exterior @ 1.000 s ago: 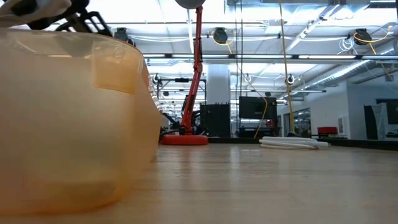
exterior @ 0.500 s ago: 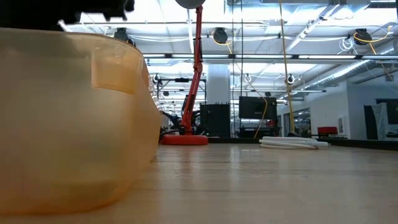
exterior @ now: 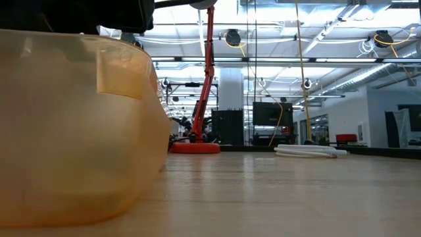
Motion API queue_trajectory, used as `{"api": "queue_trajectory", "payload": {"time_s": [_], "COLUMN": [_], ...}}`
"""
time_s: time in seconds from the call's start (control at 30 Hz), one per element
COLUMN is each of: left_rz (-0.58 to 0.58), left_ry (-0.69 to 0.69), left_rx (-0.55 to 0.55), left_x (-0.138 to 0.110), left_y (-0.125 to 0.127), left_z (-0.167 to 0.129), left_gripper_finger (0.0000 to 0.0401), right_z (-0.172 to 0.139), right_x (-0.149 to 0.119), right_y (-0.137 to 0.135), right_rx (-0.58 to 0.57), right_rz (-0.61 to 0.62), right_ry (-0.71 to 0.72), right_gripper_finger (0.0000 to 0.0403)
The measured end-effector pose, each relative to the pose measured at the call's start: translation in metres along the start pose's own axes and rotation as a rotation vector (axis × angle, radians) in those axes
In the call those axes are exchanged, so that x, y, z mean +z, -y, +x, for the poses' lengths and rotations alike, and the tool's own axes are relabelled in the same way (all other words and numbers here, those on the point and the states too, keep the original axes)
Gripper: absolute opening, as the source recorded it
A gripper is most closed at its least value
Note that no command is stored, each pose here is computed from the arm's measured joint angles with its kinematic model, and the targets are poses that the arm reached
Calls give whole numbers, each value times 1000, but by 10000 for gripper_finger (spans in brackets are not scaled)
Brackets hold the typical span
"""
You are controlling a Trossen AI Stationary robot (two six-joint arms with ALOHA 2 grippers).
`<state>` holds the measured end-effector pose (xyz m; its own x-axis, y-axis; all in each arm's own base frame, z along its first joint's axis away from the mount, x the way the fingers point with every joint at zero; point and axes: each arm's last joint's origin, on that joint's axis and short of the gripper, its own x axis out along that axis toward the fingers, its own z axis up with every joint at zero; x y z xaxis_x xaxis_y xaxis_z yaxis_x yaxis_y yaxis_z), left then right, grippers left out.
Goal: Pick & Place USB Port
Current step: Put the left white USB cable into the orange bin
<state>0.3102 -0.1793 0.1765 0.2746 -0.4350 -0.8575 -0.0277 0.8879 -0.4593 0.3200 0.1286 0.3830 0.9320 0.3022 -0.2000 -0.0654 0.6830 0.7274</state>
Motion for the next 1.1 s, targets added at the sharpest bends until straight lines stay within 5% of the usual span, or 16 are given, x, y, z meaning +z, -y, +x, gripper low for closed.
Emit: {"api": "queue_trajectory", "payload": {"time_s": [0.3, 0.73, 0.93, 1.1], "left_rz": [-66, -185, -186, -203], "left_ry": [-38, -51, -41, -20], "left_rx": [28, 11, -39, 66], "left_x": [-4, -4, -2, -3], "left_y": [-2, -2, 2, -6], "left_z": [0, 0, -1, -6], "left_gripper_finger": [191, 292, 296, 274], "right_z": [0, 0, 0, 0], "right_x": [0, -1, -1, -2], "right_y": [0, 4, 4, 5], "right_rx": [-5, -33, -27, -23], "right_rz": [-18, -28, -28, -28], "right_ry": [-5, -21, -32, -47], "right_gripper_finger": [100, 100, 100, 100]}}
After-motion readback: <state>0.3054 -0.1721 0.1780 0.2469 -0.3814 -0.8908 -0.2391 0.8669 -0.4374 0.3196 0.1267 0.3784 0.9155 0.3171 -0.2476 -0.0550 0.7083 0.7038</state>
